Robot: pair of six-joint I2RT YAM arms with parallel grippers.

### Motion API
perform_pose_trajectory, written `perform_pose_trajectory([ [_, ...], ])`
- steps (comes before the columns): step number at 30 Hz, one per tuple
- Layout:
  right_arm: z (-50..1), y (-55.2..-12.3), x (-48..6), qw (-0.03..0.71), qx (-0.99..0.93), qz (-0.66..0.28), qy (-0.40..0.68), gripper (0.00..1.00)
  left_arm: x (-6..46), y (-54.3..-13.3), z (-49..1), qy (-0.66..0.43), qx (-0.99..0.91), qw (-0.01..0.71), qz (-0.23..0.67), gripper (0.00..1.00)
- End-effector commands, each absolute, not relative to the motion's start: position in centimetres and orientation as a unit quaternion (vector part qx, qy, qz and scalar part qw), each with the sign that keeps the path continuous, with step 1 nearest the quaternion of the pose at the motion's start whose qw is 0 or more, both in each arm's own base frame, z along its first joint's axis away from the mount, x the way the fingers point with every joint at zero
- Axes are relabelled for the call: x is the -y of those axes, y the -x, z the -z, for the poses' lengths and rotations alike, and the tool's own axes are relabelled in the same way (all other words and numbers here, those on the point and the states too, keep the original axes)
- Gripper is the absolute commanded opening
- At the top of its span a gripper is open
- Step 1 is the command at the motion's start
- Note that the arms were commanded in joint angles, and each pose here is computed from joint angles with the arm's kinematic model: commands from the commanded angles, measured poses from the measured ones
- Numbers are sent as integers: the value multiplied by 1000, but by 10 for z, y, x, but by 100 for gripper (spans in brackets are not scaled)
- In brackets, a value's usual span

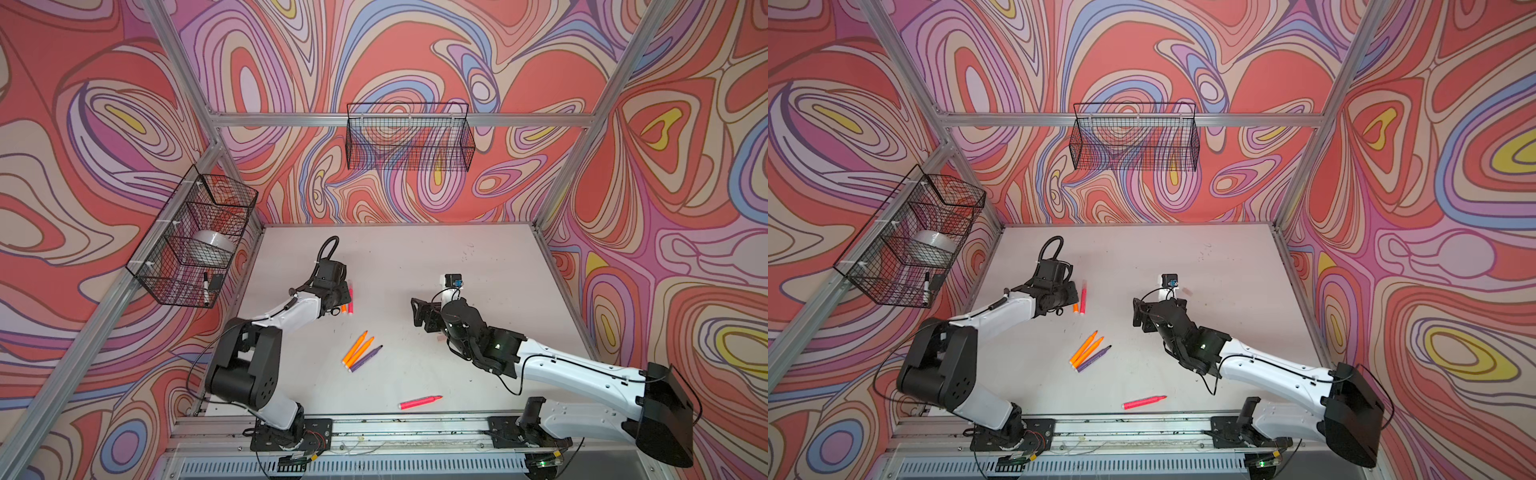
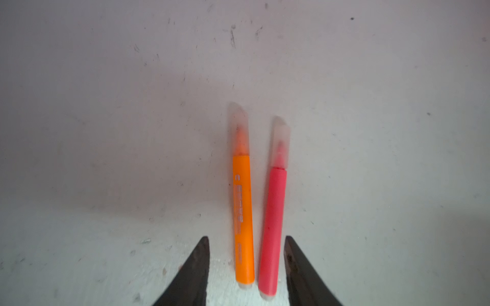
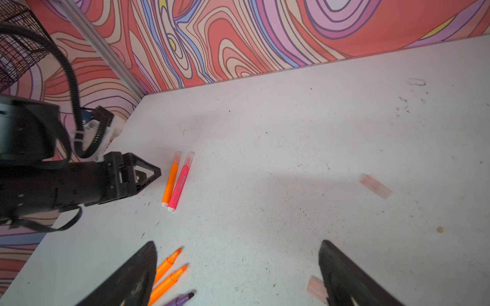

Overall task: Insert pens into pen caps
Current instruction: Place a pen at the middle-left of the table, then pick up the pen from the bottom-center of the table.

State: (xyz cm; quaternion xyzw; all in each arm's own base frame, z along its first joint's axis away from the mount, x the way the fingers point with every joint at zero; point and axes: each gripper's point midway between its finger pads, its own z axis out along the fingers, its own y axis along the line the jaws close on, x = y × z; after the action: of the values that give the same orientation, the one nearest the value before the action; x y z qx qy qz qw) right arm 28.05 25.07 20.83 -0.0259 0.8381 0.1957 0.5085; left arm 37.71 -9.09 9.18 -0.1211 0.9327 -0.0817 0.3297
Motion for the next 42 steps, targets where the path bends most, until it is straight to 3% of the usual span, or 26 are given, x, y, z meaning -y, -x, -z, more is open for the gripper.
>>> perform_pose_trajectory([
  [1, -203, -281, -242, 506, -845, -172, 18, 98, 109, -353, -120, 62, -920, 374, 102, 49],
  [9, -207, -275, -242, 493, -850, -186, 20, 98, 172, -269, -155, -87, -864, 441, 227, 55],
  [14, -202, -266, -239, 475, -857, -200, 18, 93, 216, -214, -147, -199, -837, 406, 308, 56],
  [28, -199, -243, -195, 473, -860, -189, -13, 90, 309, -89, -91, -472, -747, 304, 357, 52],
  [35, -203, -244, -191, 480, -858, -183, -16, 91, 322, -77, -53, -515, -757, 274, 296, 45],
  [42, -200, -246, -194, 476, -862, -173, -9, 91, 319, -82, -44, -511, -767, 275, 274, 48],
])
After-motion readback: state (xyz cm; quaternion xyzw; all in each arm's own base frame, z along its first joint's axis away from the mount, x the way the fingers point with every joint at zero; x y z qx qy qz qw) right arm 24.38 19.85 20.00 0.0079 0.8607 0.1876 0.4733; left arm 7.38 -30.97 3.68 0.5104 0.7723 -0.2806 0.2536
